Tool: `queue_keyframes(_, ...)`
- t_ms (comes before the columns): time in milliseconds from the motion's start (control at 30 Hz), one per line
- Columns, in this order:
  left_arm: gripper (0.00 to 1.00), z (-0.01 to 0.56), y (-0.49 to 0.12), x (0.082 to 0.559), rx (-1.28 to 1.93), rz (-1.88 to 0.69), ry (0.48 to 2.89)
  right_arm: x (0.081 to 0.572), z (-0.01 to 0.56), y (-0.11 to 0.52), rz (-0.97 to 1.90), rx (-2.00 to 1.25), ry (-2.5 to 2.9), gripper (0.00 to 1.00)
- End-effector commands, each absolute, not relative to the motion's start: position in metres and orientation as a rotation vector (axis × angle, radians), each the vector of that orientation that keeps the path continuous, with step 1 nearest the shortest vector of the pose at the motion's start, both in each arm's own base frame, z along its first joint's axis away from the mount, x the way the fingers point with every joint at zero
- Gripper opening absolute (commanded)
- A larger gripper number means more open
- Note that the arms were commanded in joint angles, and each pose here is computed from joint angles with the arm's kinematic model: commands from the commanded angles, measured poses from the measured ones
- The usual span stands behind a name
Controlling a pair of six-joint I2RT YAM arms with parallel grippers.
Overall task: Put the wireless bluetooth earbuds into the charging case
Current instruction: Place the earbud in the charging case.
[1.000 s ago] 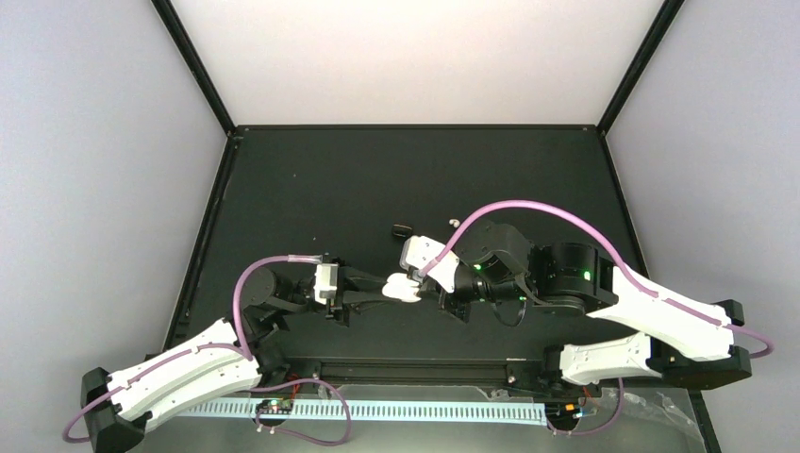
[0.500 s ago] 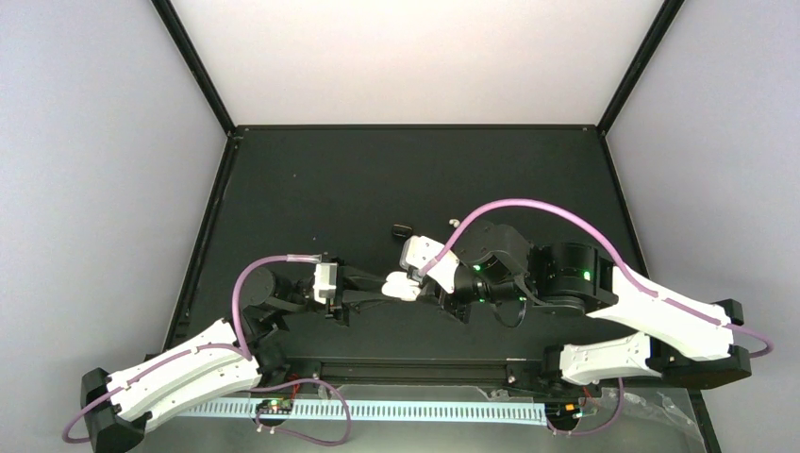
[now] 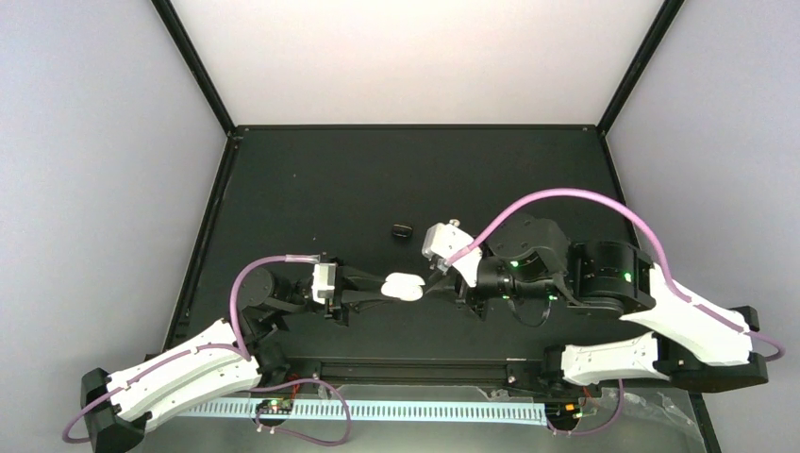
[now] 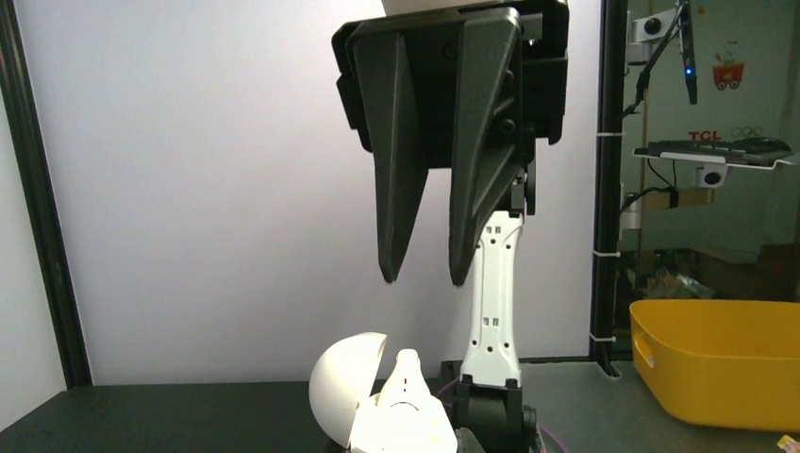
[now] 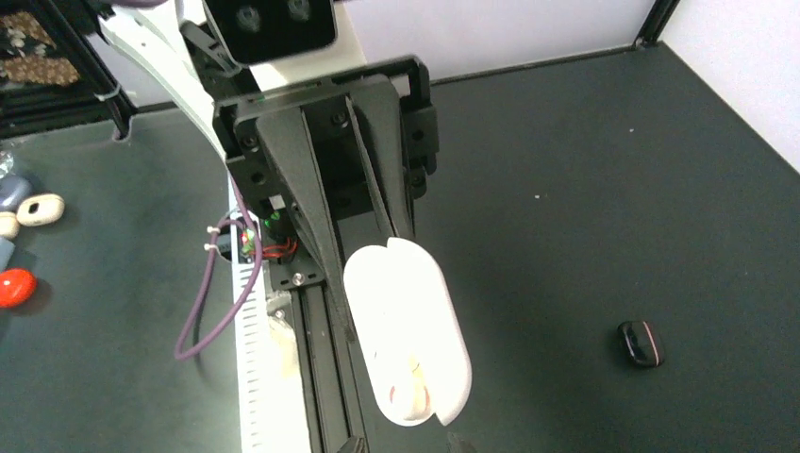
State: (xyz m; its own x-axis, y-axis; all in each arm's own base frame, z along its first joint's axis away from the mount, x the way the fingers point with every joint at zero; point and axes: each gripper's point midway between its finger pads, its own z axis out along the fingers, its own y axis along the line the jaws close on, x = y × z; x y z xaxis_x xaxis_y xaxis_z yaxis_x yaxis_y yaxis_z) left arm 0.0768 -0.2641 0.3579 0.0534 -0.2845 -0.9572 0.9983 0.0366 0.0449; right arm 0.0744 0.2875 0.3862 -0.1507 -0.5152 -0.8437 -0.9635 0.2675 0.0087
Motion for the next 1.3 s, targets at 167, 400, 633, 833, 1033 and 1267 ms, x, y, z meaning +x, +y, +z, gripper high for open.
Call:
queue_keyframes(167, 0.02, 0.385, -0.258, 0.07, 0.974, -1.294, 0.888, 0.063, 0.412, 0.293, 0.898, -1.304, 1.749, 0.16)
queue_keyframes(400, 0.02, 0.385, -0.258, 0.069, 0.974, -1.298, 0.885, 0.066, 0.398, 0.302, 0.888, -1.308, 1.782, 0.13)
queue_keyframes(633, 0.02, 0.387, -0.257, 0.067, 0.976, -1.305, 0.876, 0.073, 0.388, 0.309, 0.844, -1.295, 1.813, 0.13)
queue_keyframes(833, 0.01, 0.389, -0.255, 0.066, 0.974, -1.307, 0.866, 0.08, 0.381, 0.311, 0.795, -1.282, 1.835, 0.13)
queue_keyframes(1033, 0.01, 0.389, -0.254, 0.065, 0.973, -1.306, 0.862, 0.083, 0.378, 0.311, 0.77, -1.281, 1.844, 0.12)
queue_keyframes(1267, 0.01, 0.392, -0.253, 0.065, 0.96, -1.31, 0.855, 0.08, 0.372, 0.314, 0.782, -1.308, 1.853, 0.11)
